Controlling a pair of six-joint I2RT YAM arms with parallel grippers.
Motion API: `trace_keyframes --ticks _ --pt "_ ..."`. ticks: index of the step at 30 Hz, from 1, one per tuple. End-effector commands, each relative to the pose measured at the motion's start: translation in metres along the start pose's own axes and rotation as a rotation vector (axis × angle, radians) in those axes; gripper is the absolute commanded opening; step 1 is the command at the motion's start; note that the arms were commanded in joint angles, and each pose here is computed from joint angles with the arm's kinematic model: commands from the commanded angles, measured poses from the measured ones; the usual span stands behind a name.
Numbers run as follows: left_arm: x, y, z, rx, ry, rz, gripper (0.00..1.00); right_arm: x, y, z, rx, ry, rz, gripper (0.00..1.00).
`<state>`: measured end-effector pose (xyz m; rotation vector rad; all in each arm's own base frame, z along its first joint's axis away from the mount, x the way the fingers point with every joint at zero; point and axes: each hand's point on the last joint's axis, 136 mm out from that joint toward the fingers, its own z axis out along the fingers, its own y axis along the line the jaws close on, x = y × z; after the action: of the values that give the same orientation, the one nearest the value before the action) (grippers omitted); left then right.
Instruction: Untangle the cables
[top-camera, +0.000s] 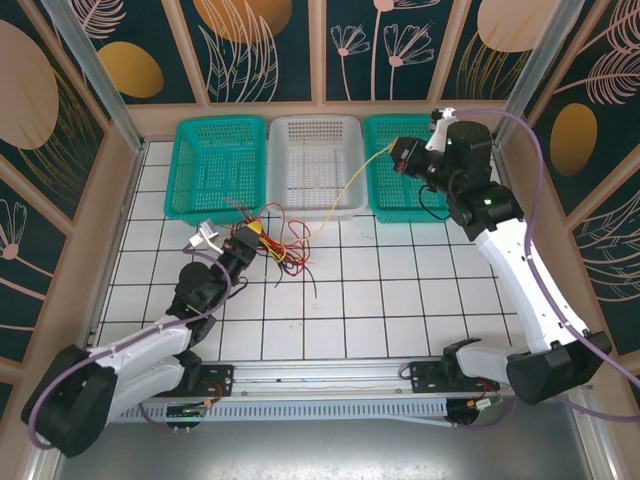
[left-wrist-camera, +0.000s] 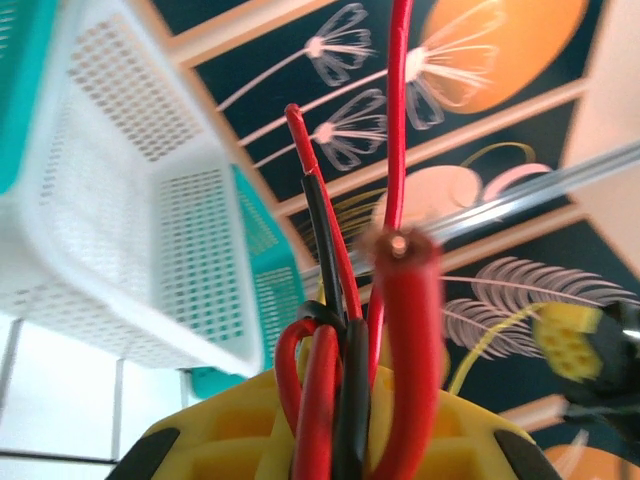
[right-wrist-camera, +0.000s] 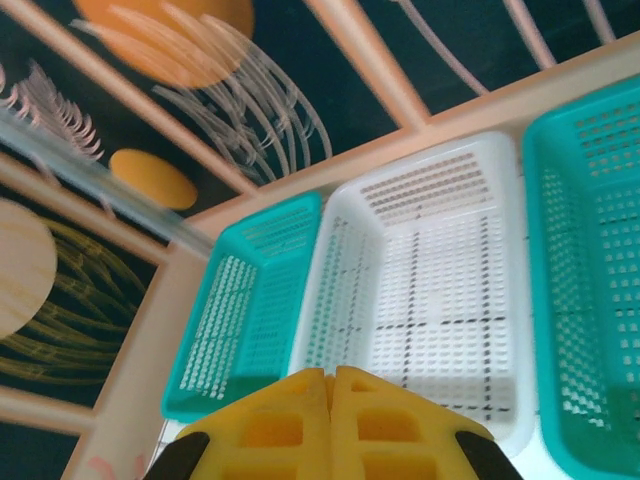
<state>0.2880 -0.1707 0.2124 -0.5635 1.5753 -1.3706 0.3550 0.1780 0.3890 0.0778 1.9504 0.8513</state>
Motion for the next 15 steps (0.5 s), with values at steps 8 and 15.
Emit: trace_keyframes --ticks 8,15 --pt "0.024 0.053 0.008 -0.14 0.065 -0.13 0.77 0.007 0.125 -0.036 -0.268 -0.055 -0.138 0.0" --pt "-0.005 0.061 -0.017 -0.313 -0.05 -0.01 0.99 -0.008 0.172 -0.046 -0.318 -0.08 -0.231 0.0"
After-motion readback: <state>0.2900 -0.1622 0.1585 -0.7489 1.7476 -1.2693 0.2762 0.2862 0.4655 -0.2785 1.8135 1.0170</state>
